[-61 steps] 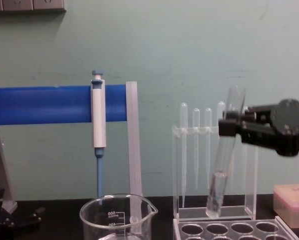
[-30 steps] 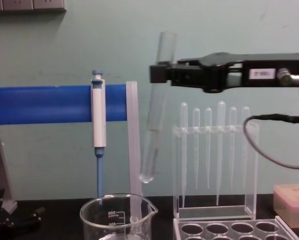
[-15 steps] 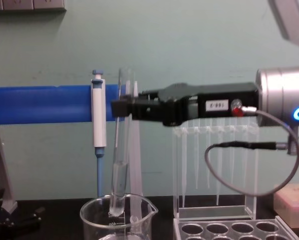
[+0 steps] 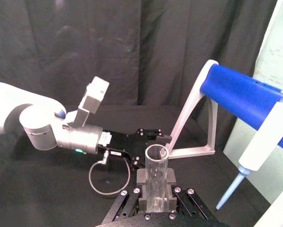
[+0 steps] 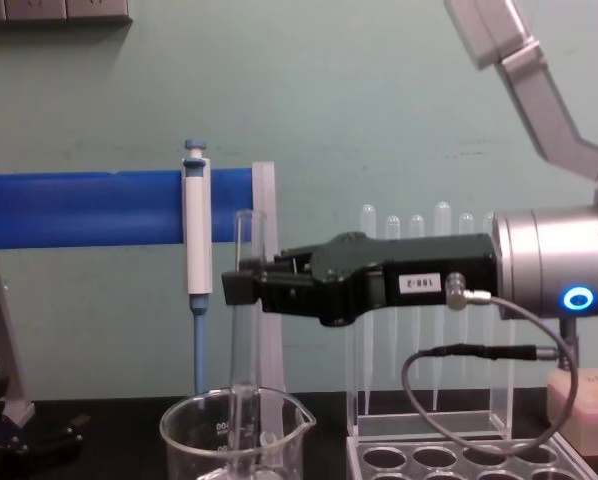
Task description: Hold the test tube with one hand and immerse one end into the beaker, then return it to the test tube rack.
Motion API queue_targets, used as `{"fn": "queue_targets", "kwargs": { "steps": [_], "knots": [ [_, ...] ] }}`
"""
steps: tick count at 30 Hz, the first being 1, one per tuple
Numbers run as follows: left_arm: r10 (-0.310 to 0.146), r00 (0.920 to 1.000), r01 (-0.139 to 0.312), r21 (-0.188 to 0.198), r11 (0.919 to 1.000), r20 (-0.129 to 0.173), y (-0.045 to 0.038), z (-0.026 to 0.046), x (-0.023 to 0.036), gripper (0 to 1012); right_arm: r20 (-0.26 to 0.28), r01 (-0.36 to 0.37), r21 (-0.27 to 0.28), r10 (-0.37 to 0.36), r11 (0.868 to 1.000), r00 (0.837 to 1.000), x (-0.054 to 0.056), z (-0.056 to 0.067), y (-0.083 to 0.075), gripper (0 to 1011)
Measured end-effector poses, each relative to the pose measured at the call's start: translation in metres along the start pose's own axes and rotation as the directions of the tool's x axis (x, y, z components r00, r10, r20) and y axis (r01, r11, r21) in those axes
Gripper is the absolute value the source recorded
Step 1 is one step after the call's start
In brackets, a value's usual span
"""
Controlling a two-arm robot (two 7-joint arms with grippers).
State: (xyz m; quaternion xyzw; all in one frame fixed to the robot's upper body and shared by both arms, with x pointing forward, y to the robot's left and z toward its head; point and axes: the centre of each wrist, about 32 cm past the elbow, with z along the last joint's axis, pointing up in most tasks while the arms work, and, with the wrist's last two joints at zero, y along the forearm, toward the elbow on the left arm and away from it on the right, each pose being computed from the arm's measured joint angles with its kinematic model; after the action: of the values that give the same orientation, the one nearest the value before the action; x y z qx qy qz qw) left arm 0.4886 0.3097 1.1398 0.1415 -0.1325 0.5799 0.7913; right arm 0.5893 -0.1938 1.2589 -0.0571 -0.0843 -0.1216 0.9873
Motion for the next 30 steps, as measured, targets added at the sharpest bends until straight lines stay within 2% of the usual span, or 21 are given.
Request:
{"fn": "queue_targets", "kwargs": {
  "steps": [8,30],
  "knots": [
    [0.0,1.0,0.0,0.0,1.0,0.0,0.0,0.0,0.0,1000,-0.017,0.005,-0.009,-0.006,1.0,1.0,0.001,-0.014,0.003,224],
    [0.0,1.0,0.0,0.0,1.0,0.0,0.0,0.0,0.0,1000,-0.036,0.008,-0.022,-0.008,1.0,0.999,0.003,-0.029,0.006,224]
  ]
}}
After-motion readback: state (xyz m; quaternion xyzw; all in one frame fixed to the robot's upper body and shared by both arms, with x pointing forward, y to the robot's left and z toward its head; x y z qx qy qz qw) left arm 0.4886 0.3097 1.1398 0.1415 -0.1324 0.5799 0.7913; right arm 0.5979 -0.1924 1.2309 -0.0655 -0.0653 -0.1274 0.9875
